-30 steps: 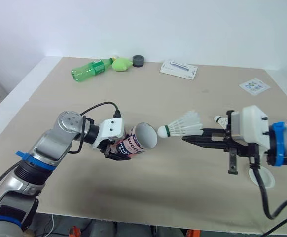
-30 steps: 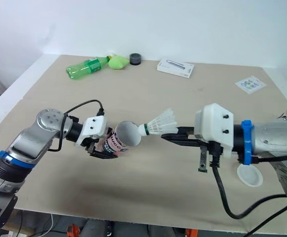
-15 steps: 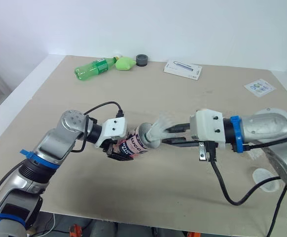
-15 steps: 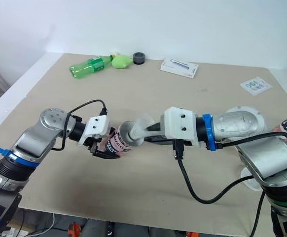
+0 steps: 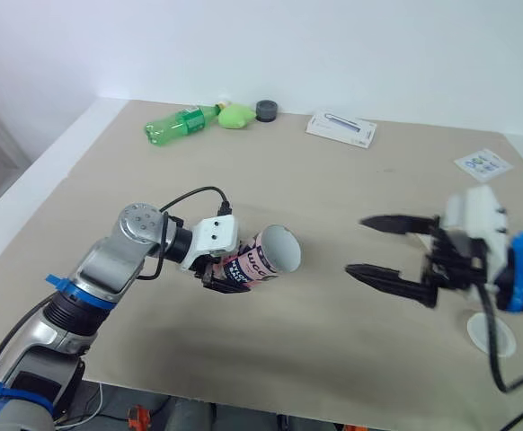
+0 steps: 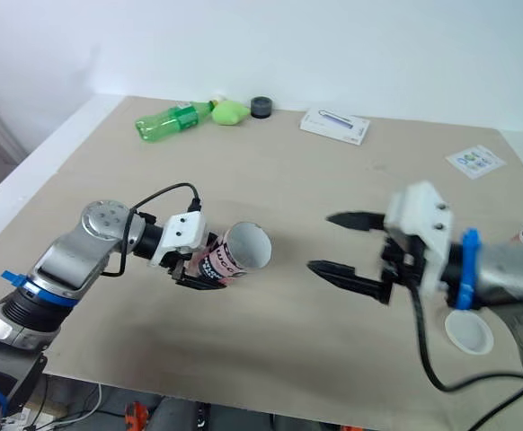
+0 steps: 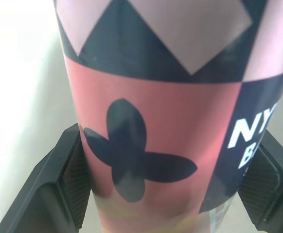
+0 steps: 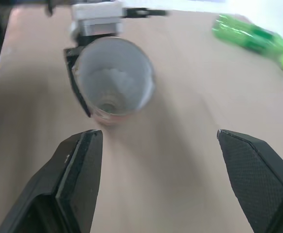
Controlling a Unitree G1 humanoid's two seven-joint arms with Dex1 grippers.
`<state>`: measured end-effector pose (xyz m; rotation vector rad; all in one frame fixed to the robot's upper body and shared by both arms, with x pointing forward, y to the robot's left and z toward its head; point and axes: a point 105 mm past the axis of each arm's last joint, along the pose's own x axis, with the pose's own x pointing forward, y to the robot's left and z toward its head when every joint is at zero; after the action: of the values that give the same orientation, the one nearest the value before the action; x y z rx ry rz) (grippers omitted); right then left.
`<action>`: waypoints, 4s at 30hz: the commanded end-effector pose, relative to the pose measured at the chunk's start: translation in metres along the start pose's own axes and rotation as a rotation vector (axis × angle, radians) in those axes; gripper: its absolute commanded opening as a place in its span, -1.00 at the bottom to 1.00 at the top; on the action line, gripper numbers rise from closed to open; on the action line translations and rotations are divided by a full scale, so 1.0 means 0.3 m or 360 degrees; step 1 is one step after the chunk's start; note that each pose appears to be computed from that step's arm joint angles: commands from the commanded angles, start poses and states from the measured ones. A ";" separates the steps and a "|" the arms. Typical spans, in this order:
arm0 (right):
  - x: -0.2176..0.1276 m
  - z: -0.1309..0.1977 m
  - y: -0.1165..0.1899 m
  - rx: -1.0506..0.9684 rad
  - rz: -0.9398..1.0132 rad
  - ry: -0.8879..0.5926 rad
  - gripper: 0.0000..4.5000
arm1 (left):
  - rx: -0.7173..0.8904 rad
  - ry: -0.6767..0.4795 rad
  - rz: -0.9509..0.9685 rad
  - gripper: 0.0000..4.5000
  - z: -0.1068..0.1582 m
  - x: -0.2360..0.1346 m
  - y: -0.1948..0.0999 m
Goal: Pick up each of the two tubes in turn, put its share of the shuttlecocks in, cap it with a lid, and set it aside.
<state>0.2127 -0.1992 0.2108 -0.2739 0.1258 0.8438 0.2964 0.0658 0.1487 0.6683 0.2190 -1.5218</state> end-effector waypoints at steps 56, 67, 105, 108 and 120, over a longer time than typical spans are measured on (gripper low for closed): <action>-0.218 -0.405 -0.425 0.0428 -0.0905 0.0319 -0.96 | 0.0005 -0.0122 -0.0036 0.64 0.057 0.126 0.018; -0.275 -0.180 -0.283 0.0320 -0.0616 0.0145 -0.99 | 0.0015 -0.0135 -0.0030 0.64 0.052 0.132 0.024; 0.129 0.151 0.078 -0.0547 0.0509 0.0076 -0.16 | 0.0063 -0.0137 -0.0052 0.64 0.071 0.122 0.051; 0.048 0.138 -0.030 -0.0388 0.0220 0.0031 -0.16 | 0.0059 -0.0141 -0.0059 0.64 0.073 0.120 0.046; -0.152 -0.211 -0.327 -0.0014 -0.0634 0.0325 -0.16 | 0.0044 -0.0144 -0.0041 0.64 0.078 0.112 0.048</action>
<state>0.2469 -0.3027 0.1821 -0.3448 0.2564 0.4673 0.3068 0.0246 0.1472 0.6121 0.1625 -1.5843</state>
